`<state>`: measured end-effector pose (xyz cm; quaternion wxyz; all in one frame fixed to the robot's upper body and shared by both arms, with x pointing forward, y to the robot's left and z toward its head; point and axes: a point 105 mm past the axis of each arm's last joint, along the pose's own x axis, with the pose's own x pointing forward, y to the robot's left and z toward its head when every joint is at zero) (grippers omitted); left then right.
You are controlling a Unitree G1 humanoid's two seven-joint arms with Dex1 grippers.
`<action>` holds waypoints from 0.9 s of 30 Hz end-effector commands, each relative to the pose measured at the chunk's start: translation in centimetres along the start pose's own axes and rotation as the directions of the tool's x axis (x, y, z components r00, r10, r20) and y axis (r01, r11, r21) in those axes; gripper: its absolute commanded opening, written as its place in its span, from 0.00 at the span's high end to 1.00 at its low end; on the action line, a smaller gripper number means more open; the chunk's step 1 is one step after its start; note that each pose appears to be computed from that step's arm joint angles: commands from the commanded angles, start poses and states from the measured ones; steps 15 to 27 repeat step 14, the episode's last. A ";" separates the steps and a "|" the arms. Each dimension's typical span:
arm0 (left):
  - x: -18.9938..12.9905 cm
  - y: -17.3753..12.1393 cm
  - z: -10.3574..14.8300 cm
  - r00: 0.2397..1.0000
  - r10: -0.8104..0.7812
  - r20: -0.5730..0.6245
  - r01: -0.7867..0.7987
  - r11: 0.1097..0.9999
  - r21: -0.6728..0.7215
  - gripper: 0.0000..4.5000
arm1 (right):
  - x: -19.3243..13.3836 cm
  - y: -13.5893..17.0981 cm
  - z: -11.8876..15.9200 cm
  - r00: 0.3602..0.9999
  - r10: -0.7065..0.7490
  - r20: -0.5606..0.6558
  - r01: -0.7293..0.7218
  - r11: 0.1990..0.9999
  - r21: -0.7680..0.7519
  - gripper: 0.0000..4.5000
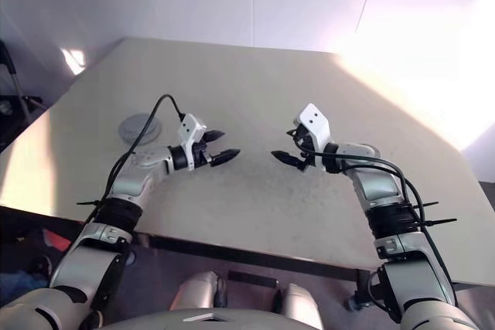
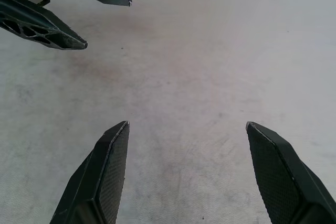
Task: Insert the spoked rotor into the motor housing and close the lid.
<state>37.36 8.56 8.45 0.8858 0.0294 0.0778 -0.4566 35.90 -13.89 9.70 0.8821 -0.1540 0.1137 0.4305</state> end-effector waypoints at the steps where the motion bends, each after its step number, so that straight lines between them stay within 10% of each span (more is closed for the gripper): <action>1: 0.5 -0.1 1.7 0.999 -0.016 0.044 0.014 0.999 0.045 0.02 | -0.5 -0.5 1.0 0.999 -0.031 0.033 0.033 0.999 -0.043 0.11; 27: 0.9 0.3 2.0 0.999 -0.029 0.028 0.027 0.997 0.070 0.02 | -0.4 -1.7 2.0 0.990 -0.110 0.093 0.115 0.992 -0.056 0.11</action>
